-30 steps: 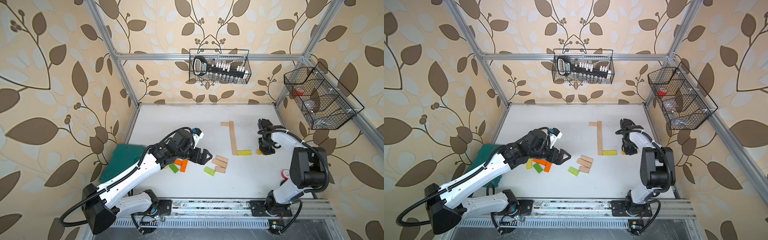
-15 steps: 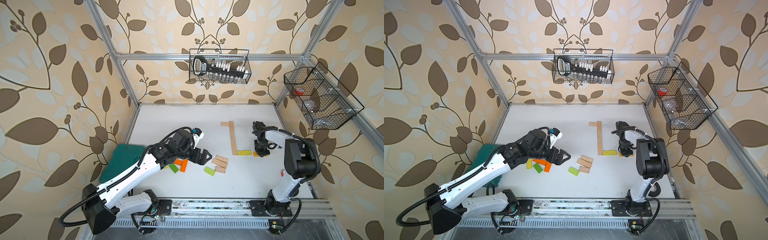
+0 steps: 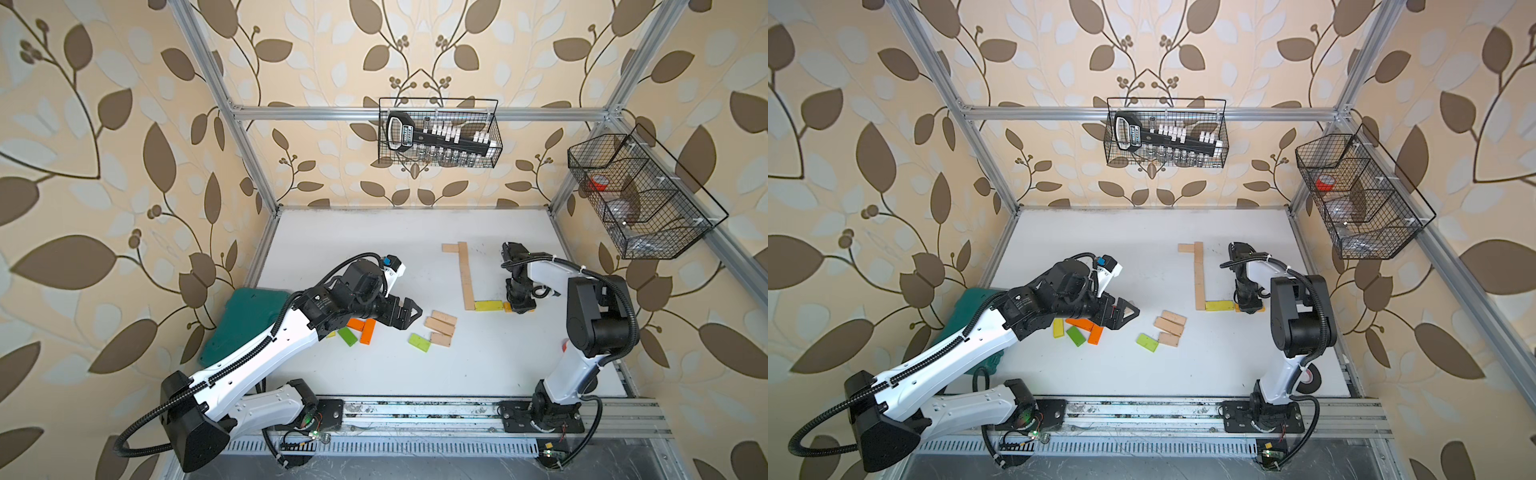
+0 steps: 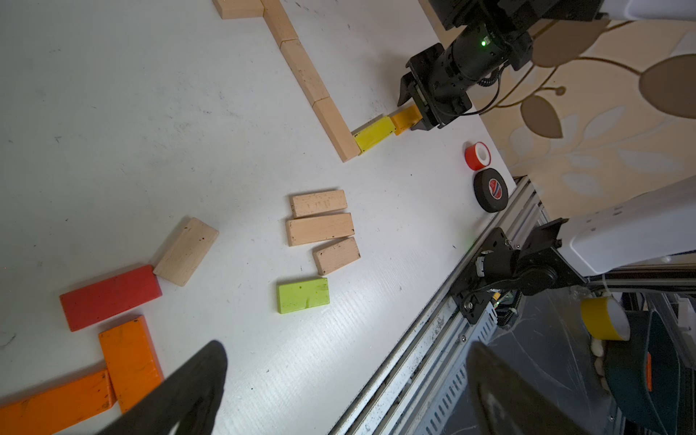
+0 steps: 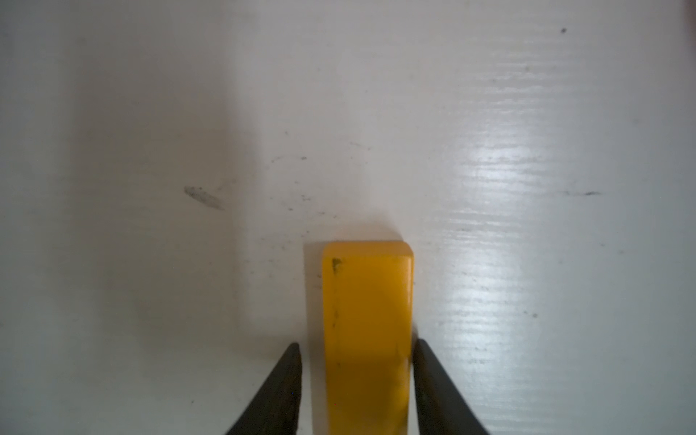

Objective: Assemble a giraffe with building blocks
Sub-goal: Assemble the building block at the center of the board.

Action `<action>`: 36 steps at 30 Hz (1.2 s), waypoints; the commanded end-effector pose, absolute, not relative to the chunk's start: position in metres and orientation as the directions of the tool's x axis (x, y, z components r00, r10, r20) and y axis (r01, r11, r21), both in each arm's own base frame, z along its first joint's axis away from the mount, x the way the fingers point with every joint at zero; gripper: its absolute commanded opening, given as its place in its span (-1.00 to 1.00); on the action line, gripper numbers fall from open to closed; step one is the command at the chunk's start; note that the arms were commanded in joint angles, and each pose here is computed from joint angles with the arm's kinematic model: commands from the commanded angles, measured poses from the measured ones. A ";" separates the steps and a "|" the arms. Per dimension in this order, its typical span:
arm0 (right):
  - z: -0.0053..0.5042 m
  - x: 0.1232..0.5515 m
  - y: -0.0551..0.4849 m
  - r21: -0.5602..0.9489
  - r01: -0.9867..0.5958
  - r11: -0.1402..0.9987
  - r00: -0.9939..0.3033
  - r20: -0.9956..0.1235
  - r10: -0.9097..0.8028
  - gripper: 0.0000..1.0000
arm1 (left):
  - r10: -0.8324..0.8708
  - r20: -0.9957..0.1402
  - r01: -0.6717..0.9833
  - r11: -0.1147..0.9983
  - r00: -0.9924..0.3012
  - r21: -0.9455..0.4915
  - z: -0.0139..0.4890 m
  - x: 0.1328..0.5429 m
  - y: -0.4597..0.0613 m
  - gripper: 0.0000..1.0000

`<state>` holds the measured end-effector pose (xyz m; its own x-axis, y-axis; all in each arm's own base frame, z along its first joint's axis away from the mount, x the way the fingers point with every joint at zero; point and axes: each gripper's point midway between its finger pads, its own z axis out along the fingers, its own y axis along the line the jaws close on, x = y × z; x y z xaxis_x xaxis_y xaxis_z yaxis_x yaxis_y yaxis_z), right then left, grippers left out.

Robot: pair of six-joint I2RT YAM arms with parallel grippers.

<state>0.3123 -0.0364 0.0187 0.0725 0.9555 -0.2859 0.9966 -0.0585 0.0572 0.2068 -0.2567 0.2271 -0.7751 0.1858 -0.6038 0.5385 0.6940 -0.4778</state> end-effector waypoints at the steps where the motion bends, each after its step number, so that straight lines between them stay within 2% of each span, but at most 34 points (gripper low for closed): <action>1: 0.007 0.308 -0.024 0.072 0.971 -0.229 0.239 -0.213 0.947 -0.20 | 0.194 -0.638 0.567 0.687 -0.746 -0.455 0.235 0.206 -0.256 0.98; 6: 0.008 0.312 -0.020 0.085 0.969 -0.230 0.243 -0.208 0.948 -0.35 | 0.193 -0.635 0.565 0.688 -0.748 -0.456 0.234 0.206 -0.256 0.98; 19: 0.006 0.312 -0.015 0.083 0.970 -0.228 0.240 -0.202 0.949 -0.34 | 0.195 -0.635 0.562 0.695 -0.747 -0.449 0.232 0.206 -0.254 0.98; 26: 0.006 0.311 -0.015 0.084 0.970 -0.228 0.241 -0.204 0.949 -0.25 | 0.192 -0.635 0.560 0.697 -0.748 -0.449 0.232 0.206 -0.253 0.98; 36: 0.016 0.312 -0.018 0.106 0.968 -0.229 0.247 -0.212 0.946 0.05 | 0.192 -0.635 0.558 0.699 -0.748 -0.447 0.233 0.206 -0.252 0.98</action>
<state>0.3217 -0.0284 0.0202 0.0886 0.9560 -0.2795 0.9927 -0.0617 0.1036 0.2088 -0.2549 0.2267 -0.7663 0.1902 -0.6137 0.5430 0.7022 -0.4605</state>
